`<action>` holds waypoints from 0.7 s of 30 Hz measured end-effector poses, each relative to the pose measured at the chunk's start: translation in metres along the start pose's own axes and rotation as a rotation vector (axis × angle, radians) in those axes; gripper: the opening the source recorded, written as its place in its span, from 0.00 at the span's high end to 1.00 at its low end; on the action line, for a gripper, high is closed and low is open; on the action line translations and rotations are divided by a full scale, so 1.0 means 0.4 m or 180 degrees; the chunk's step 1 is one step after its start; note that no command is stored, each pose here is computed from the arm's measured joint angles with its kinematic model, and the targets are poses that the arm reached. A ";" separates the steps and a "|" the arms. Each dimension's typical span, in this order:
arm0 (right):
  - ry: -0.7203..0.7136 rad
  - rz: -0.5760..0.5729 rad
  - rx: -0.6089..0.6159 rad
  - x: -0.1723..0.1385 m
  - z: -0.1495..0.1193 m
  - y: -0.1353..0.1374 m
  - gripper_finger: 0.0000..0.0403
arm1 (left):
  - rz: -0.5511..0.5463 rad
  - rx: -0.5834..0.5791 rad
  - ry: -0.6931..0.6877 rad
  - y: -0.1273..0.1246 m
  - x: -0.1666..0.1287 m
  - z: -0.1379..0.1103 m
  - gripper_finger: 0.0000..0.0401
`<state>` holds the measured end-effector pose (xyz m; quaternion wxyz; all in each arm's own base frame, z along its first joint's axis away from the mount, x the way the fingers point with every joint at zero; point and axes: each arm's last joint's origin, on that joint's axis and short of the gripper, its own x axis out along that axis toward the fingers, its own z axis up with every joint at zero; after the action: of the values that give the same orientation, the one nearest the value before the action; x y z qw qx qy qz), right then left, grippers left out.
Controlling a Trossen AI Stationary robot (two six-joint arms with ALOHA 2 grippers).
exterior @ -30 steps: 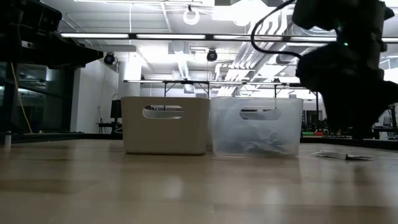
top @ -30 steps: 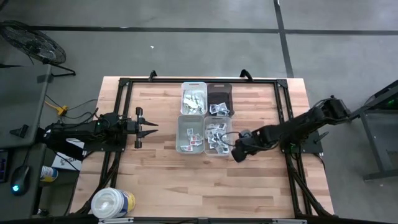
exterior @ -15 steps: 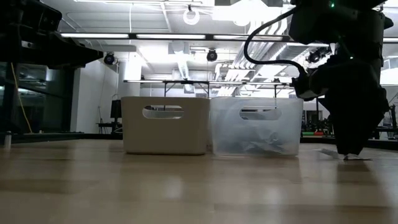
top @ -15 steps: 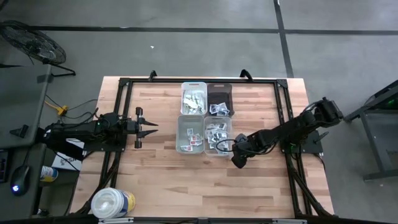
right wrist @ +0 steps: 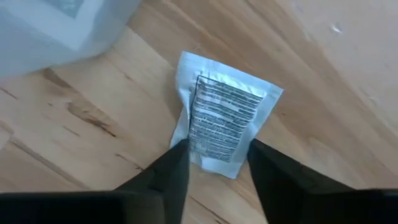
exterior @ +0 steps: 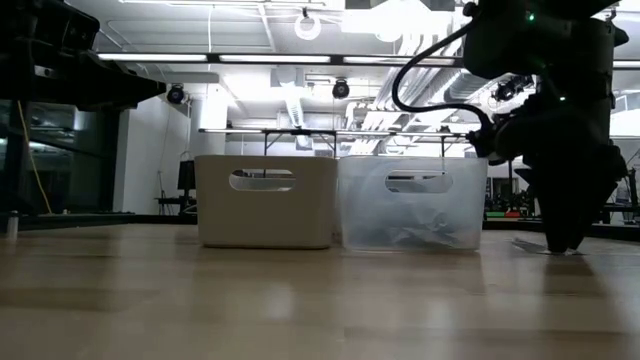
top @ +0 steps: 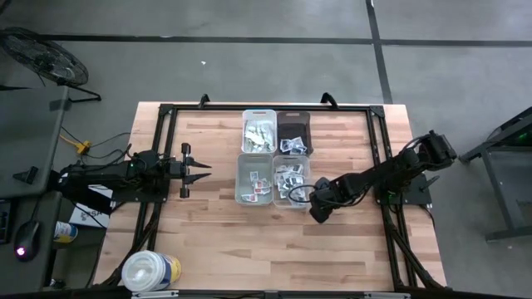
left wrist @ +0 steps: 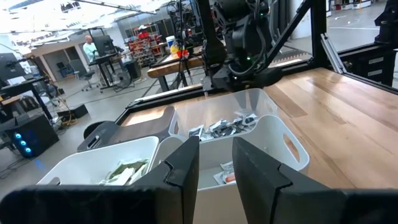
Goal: Pick & Place First Aid Supplies
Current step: Put the gray towelette pack into the transparent bin
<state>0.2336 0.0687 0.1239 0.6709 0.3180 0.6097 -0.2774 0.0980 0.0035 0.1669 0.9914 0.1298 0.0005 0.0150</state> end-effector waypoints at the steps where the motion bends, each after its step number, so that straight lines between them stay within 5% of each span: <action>1: 0.0005 -0.0008 0.0028 0.000 0.000 -0.001 0.65 | 0.0000 -0.0001 0.0000 0.000 0.000 0.000 0.76; 10: 0.0035 0.0058 0.0295 -0.013 -0.003 -0.006 0.97 | 0.0000 0.0000 0.0000 0.000 0.000 0.000 0.76; 15: 0.0267 0.0428 0.0297 -0.057 -0.014 -0.006 0.98 | 0.0001 0.0000 0.0001 0.000 0.000 0.000 0.76; 21: -0.0016 0.1439 -0.0042 -0.176 -0.035 0.013 0.99 | -0.0002 -0.0001 0.0001 0.000 0.000 0.000 0.76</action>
<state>0.2215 0.0817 0.1935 0.7196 0.4415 0.5231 -0.1167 0.0980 0.0035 0.1669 0.9914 0.1297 0.0008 0.0148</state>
